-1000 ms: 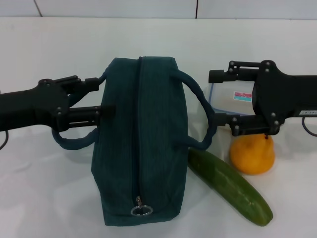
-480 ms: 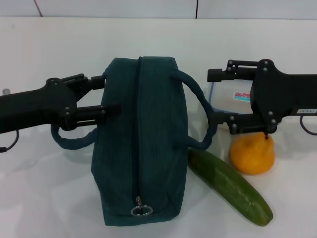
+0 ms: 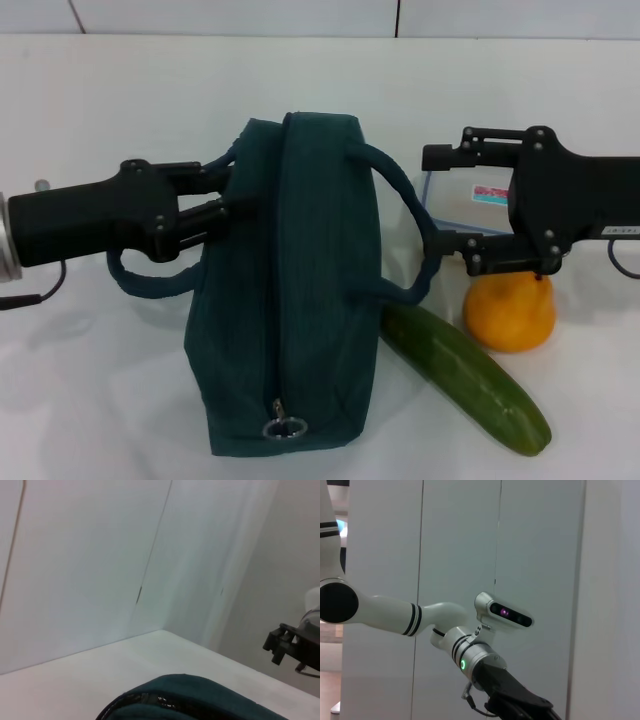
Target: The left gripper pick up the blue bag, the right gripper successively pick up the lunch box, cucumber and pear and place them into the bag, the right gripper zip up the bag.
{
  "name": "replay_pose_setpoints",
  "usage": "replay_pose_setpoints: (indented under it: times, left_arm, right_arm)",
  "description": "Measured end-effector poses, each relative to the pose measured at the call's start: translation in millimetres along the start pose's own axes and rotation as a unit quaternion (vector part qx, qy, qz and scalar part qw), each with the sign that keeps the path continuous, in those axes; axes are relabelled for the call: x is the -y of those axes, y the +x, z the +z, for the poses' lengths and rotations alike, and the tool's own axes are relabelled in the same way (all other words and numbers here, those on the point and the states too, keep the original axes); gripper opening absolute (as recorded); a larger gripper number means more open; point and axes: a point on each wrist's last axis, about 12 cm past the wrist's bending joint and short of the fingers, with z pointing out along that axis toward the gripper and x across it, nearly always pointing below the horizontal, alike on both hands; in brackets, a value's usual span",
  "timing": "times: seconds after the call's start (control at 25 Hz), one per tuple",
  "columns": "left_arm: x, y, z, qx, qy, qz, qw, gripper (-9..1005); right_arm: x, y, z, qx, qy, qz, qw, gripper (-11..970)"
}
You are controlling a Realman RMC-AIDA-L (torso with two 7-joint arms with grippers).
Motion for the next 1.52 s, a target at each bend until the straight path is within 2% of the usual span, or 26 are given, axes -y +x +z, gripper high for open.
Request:
replay_pose_setpoints:
  times: [0.2, 0.52, 0.68, 0.84, 1.12, 1.28, 1.4, 1.52]
  left_arm:
    - [-3.6, 0.7, 5.5, 0.008, 0.006, 0.007, 1.0, 275]
    - [-8.9, -7.0, 9.8, 0.014, 0.002, 0.049, 0.999, 175]
    - [-16.1, -14.5, 14.4, 0.02, -0.014, 0.055, 0.998, 117]
    - [-24.9, -19.9, 21.6, 0.025, -0.036, 0.055, 0.998, 68]
    - [-30.2, -25.2, 28.6, 0.026, -0.039, 0.046, 0.998, 53]
    - [-30.0, -23.3, 29.8, 0.025, -0.037, 0.052, 0.998, 52]
    - [-28.5, -18.5, 31.0, 0.02, -0.034, 0.054, 0.998, 52]
    - [-27.3, -12.7, 30.9, 0.021, -0.033, 0.053, 0.998, 51]
  right_arm:
    - [-0.4, 0.5, -0.8, 0.001, 0.002, 0.003, 1.0, 723]
    - [-2.6, 4.8, -7.6, 0.014, 0.034, 0.018, 0.999, 723]
    - [-2.3, 11.3, -12.0, 0.053, 0.082, 0.05, 0.994, 722]
    - [-0.6, 22.7, -18.4, 0.106, 0.159, 0.097, 0.977, 722]
    - [-15.2, 45.2, -24.0, 0.183, 0.242, 0.163, 0.939, 722]
    - [-31.8, 58.7, -32.7, 0.224, 0.289, 0.2, 0.909, 721]
    - [-45.7, 64.5, -39.1, 0.239, 0.302, 0.215, 0.897, 721]
    - [-58.7, 67.1, -43.2, 0.244, 0.295, 0.223, 0.897, 722]
